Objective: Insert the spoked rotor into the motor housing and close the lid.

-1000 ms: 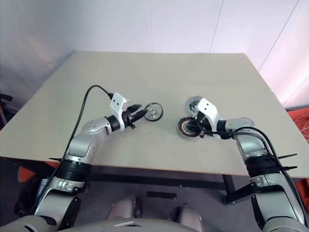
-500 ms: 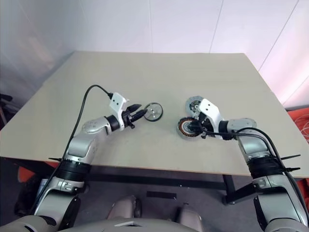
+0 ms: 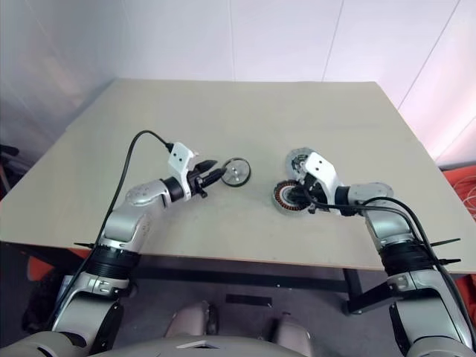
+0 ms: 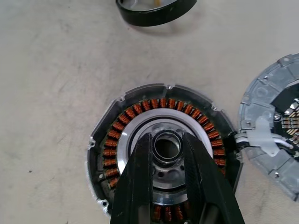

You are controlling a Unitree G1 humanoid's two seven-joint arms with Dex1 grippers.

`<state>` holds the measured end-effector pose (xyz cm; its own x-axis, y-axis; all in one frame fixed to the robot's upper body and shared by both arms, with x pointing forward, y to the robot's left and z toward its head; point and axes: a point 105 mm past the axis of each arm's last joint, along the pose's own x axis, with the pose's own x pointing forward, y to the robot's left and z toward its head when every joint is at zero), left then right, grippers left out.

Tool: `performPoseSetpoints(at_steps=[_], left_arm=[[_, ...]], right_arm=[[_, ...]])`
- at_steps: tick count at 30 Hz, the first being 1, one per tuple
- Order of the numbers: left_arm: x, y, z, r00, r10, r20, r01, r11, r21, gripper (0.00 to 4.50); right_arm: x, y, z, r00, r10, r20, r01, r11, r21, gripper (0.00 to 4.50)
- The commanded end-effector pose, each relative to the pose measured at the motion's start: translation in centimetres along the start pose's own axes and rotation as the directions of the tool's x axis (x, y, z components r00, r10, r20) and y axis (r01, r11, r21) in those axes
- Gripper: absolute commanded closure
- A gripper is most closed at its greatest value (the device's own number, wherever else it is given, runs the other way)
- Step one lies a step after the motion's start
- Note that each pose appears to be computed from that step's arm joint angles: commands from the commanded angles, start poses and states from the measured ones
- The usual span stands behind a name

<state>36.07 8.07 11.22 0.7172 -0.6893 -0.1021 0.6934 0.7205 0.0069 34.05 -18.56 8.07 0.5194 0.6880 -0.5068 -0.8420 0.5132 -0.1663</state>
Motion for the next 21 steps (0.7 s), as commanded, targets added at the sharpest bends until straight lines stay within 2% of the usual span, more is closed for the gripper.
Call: performPoseSetpoints(at_steps=[1,21], left_arm=[[-0.13,0.04,1.45,0.999,0.000,0.044,-0.002,0.999,0.041,2.50],[-0.05,0.15,1.40,0.999,-0.004,0.040,0.003,0.999,0.040,2.50]], right_arm=[[-0.41,-0.92,1.47,0.999,-0.029,0.038,0.031,0.999,-0.043,3.89],[-0.84,-0.79,0.78,0.999,-0.028,0.021,0.029,0.999,-0.031,3.89]])
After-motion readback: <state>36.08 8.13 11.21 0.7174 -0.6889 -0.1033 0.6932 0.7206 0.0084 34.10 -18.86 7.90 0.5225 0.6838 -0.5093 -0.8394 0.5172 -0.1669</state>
